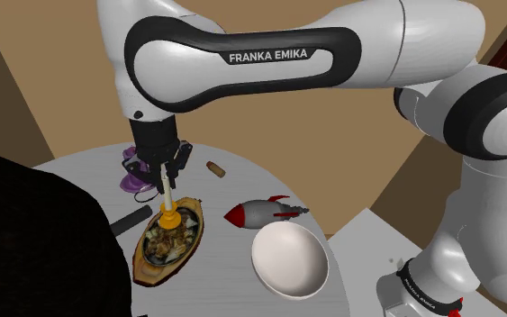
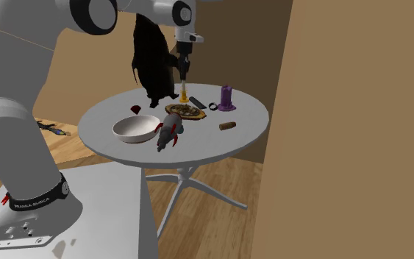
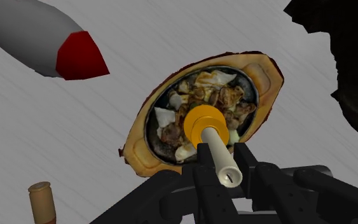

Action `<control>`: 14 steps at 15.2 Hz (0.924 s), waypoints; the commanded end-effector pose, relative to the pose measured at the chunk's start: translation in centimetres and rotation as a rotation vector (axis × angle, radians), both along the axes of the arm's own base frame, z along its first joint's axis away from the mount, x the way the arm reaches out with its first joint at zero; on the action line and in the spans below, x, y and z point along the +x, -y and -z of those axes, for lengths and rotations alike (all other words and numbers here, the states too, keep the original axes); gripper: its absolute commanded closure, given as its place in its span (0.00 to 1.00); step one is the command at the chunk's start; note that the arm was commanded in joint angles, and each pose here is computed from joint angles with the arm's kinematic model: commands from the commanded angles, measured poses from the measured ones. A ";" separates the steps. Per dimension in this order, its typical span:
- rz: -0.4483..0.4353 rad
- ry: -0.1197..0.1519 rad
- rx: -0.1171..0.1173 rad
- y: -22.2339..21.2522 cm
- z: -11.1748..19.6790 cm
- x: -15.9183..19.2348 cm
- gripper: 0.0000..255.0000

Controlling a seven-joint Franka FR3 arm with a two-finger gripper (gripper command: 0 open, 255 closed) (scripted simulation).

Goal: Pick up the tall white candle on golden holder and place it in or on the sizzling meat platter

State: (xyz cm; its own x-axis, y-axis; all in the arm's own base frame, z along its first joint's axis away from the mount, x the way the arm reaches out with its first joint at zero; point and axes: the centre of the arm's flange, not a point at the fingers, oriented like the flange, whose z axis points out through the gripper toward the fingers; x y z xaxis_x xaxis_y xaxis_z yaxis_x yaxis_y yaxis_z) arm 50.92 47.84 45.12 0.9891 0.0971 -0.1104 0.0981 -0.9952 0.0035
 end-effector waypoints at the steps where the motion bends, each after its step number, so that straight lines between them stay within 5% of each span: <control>1: 0.000 0.000 0.000 0.0 1.0 0.0 1.00; 10: 0.000 0.000 0.000 0.0 1.9 0.0 1.00; 11: 0.000 0.000 0.000 0.0 1.9 0.0 0.00; 14: 0.000 0.000 0.000 0.0 1.9 0.0 0.00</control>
